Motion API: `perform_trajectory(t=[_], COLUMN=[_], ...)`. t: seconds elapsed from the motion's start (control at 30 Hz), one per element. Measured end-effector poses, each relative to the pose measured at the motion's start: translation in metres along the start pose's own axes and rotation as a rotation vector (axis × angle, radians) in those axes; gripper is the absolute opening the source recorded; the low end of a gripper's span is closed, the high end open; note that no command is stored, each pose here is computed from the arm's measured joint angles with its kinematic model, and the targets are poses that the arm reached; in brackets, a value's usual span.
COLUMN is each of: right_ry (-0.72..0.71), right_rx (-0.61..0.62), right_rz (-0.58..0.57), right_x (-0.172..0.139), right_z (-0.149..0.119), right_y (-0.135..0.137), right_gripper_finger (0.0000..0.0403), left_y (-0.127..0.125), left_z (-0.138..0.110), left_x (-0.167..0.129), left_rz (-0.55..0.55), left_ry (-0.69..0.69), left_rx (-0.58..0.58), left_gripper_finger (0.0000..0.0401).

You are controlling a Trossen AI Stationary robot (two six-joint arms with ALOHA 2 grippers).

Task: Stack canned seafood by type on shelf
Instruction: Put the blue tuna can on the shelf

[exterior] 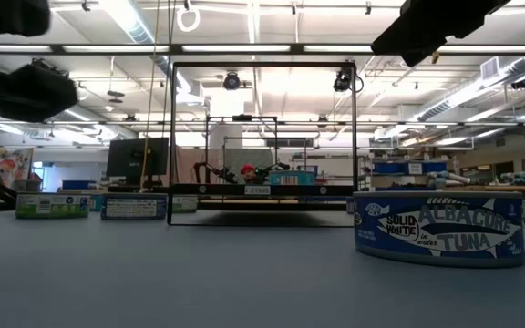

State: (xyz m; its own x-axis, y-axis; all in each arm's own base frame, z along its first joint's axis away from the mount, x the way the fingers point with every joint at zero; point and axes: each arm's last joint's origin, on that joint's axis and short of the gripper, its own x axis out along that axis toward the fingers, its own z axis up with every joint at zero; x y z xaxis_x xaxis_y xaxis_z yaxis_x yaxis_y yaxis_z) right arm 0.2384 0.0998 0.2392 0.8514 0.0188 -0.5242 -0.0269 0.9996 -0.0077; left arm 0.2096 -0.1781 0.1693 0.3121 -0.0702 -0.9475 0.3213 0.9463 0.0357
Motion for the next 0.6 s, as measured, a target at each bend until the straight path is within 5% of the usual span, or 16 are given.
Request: perform_trajectory(t=[0.4,0.6], right_ry=[0.001,0.002], right_rx=[-0.007,-0.007], right_rz=[0.009,0.009], right_x=[-0.001,-0.001], right_z=[-0.001,-0.001], right_y=[0.003,0.003], right_gripper_finger=[0.0019,0.0019], left_y=[0.043,0.041], left_z=[0.020,0.034], left_x=[0.006,-0.013], left_rz=[0.112,0.107], left_ry=[-0.071,-0.053], left_rx=[0.100,0.145], left_gripper_finger=[0.0001,0.0001])
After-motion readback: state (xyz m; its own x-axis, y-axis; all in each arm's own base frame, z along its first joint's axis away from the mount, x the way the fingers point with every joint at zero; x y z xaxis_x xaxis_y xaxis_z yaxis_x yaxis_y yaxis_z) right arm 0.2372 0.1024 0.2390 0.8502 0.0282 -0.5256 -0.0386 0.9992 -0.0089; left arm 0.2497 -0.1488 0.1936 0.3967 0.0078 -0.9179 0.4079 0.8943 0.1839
